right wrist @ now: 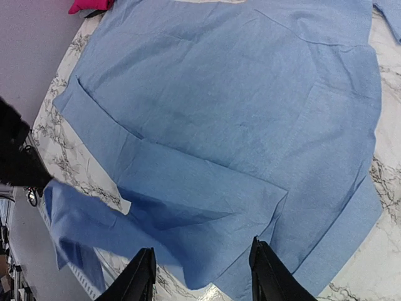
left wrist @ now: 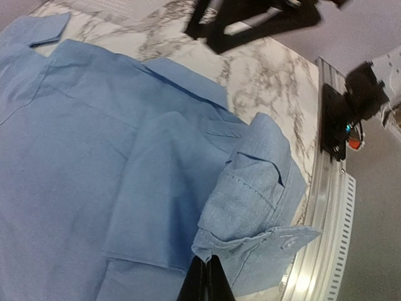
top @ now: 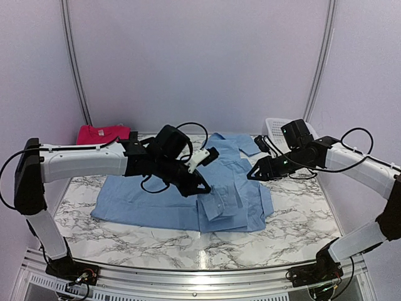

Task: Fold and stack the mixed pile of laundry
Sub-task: Adjust the 1/3-folded shirt at the center of the board.

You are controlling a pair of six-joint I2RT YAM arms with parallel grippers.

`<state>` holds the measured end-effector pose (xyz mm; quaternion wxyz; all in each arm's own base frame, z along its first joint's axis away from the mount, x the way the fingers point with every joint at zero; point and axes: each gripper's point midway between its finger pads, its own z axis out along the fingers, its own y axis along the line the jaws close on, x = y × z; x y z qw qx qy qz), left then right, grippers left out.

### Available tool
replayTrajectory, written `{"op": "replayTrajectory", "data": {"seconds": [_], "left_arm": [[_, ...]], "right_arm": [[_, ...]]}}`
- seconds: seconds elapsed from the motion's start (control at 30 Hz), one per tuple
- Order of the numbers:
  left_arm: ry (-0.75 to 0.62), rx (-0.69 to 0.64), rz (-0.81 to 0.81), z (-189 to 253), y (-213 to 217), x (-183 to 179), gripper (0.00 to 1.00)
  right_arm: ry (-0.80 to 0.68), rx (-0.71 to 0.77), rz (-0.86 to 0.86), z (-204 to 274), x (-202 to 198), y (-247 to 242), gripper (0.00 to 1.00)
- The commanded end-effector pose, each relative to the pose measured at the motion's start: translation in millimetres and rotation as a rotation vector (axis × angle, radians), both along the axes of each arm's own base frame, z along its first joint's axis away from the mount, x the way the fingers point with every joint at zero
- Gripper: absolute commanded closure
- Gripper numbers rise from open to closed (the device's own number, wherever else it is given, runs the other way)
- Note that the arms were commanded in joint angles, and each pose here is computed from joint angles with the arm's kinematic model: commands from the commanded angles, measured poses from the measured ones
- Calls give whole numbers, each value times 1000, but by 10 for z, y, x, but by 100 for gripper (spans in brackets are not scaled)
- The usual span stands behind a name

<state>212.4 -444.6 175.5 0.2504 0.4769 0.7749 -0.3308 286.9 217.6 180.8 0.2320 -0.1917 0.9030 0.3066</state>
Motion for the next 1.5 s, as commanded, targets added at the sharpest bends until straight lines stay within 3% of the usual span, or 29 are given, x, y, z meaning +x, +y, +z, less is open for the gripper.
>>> {"op": "replayTrajectory", "data": {"seconds": [0.0,0.23,0.33,0.5,0.87,1.27,1.37,1.47], "left_arm": [[142,-7,15,-264,192,221,100],[158,76,117,-771,385,776,97],[103,141,228,-913,537,1098,70],[-13,158,402,-624,843,1392,42],[23,56,657,-263,1430,1055,1],[-14,-33,789,40,1775,913,1],[-20,-34,814,42,1825,915,1],[-20,-49,866,80,1891,934,1]], "right_arm": [[-96,92,69,266,88,146,52],[-34,127,110,53,-67,317,52],[-8,129,129,-15,-115,400,52],[36,123,150,-131,-145,568,54],[143,42,216,-645,61,1054,56],[261,-65,253,-1197,73,1159,57],[285,-32,271,-1191,33,1218,66],[307,26,283,-1112,8,1297,83]]}}
